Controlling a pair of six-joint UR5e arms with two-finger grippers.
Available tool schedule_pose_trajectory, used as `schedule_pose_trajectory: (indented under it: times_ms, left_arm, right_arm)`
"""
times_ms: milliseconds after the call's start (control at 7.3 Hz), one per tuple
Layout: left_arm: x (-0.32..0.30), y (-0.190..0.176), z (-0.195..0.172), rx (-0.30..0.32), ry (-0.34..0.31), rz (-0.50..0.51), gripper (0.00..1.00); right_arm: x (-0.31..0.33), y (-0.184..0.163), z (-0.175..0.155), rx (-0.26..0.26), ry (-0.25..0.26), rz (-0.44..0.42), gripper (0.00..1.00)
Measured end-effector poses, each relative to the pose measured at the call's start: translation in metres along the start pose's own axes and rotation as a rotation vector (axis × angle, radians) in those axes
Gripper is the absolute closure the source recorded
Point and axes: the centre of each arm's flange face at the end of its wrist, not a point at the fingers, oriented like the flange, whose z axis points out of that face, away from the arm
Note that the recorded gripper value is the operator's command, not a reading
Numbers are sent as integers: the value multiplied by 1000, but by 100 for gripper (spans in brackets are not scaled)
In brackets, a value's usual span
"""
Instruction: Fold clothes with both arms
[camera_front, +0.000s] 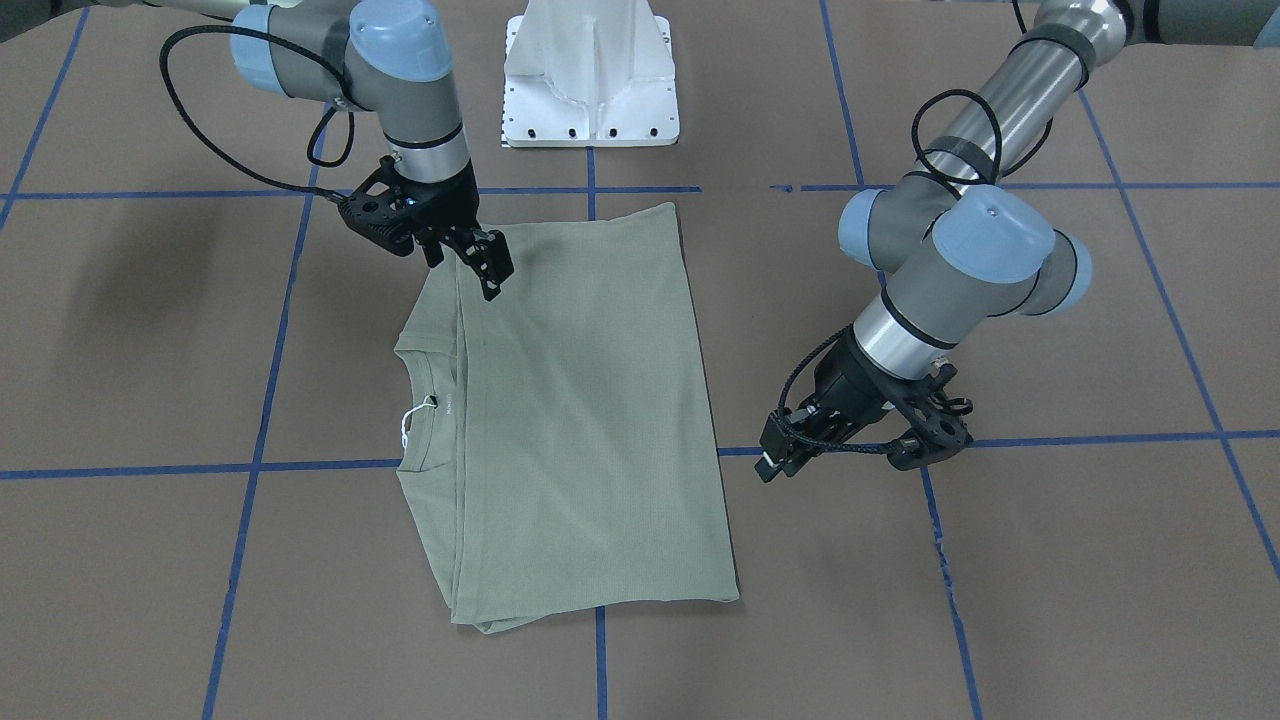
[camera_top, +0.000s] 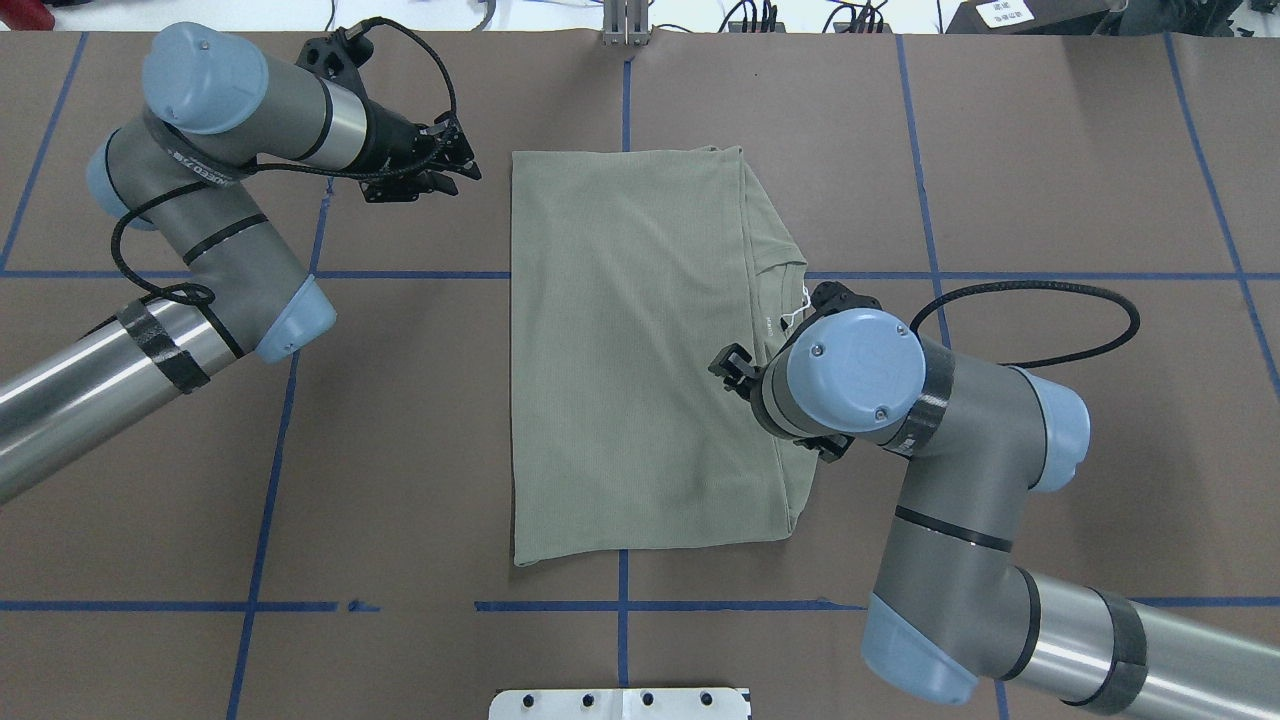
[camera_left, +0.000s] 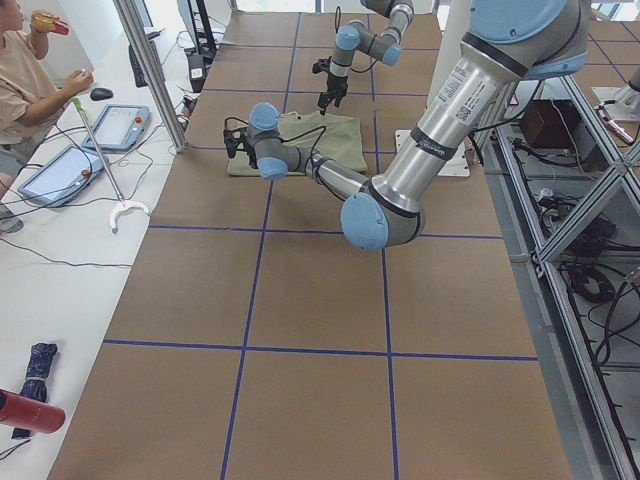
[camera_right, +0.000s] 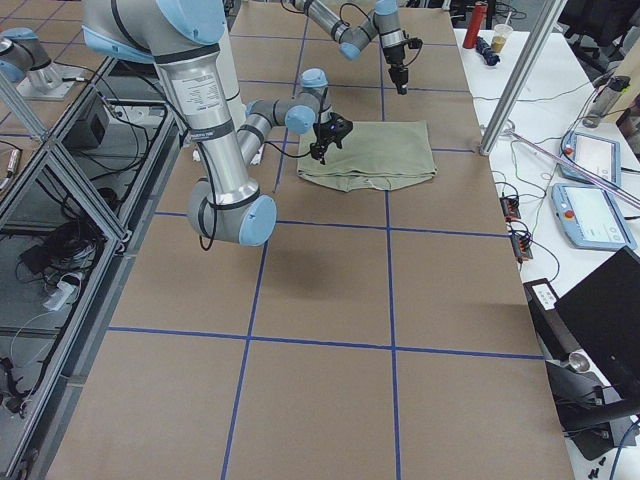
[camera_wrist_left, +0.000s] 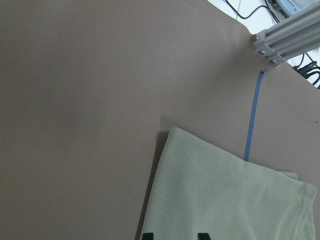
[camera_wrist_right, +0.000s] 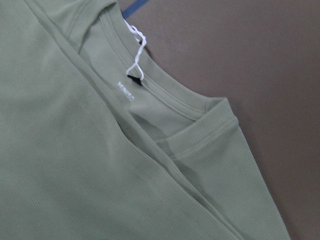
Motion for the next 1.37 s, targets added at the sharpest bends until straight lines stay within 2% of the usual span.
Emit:
schedule_pose_trajectory:
  times_ms: [137, 411, 685, 1096, 1234, 1371]
  left_arm:
    - [-1, 0, 0, 0, 0, -1, 56]
    - [-1, 0, 0, 0, -1, -2, 56]
    - [-1, 0, 0, 0, -1, -4, 56]
    - [-1, 0, 0, 0, -1, -1, 56]
    - [-1, 0, 0, 0, -1, -1, 56]
    - [-1, 0, 0, 0, -1, -1, 56]
  right_arm:
    - [12, 13, 6, -13, 17, 40, 14]
    - [38, 32, 24, -17, 62, 48, 15]
    - [52, 36, 31, -15, 83, 47, 18]
    - [61, 35, 39, -10, 105, 54, 29]
    - [64, 35, 41, -8, 111, 53, 49]
    - [66, 35, 43, -7, 115, 53, 99]
